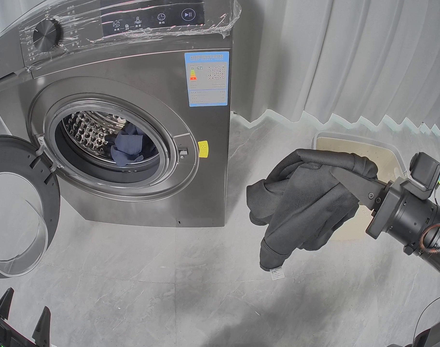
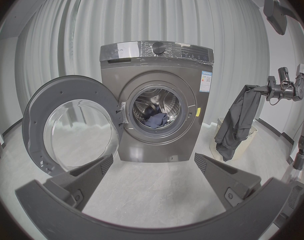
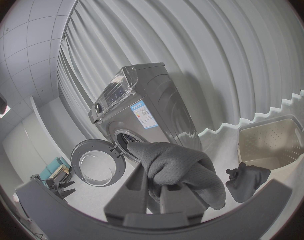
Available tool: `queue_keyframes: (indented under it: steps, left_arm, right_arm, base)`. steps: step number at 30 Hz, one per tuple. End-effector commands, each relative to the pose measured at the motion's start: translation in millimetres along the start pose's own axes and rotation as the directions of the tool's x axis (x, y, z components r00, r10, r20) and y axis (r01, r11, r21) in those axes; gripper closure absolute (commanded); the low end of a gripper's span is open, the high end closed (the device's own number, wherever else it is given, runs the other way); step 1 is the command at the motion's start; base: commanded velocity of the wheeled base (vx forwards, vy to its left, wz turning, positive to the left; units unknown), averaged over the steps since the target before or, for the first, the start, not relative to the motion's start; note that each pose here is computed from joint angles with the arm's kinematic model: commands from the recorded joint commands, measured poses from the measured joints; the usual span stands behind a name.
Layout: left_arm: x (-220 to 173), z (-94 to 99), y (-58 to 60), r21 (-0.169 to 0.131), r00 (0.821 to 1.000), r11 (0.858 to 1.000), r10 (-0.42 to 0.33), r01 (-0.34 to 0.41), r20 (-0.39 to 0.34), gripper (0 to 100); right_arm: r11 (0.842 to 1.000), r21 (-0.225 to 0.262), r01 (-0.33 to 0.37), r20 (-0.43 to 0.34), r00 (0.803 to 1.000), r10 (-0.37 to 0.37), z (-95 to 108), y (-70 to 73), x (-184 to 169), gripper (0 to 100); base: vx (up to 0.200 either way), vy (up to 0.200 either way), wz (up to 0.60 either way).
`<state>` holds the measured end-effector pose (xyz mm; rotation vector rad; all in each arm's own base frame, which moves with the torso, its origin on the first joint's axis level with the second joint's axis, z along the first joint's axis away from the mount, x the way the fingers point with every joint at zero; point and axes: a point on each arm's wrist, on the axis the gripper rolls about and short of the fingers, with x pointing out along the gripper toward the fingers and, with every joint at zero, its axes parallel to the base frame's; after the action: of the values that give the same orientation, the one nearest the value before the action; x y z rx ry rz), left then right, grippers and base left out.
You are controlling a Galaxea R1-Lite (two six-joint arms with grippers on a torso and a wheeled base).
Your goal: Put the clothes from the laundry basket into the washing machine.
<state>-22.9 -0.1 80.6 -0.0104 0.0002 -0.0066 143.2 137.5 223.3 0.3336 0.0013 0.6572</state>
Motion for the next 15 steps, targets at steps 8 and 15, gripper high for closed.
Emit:
queue_keyframes:
  steps: [8, 15]
  left_arm:
    - [1.0, -4.5, 0.1, 0.0, 1.0, 1.0, 0.001, -0.001, -0.014, 0]
    - [1.0, -4.5, 0.1, 0.0, 1.0, 1.0, -0.001, 0.001, -0.014, 0]
  right_arm:
    - [1.0, -0.001, 0.007, -0.005, 1.0, -0.007, -1.2, -1.4, 0.6, 100]
    - [1.0, -0.001, 0.008, -0.003, 1.0, -0.008, -0.8, -1.5, 0.8, 100]
  base:
    - [-0.05, 0.0, 0.0]
    - [0.0, 0.114, 0.0]
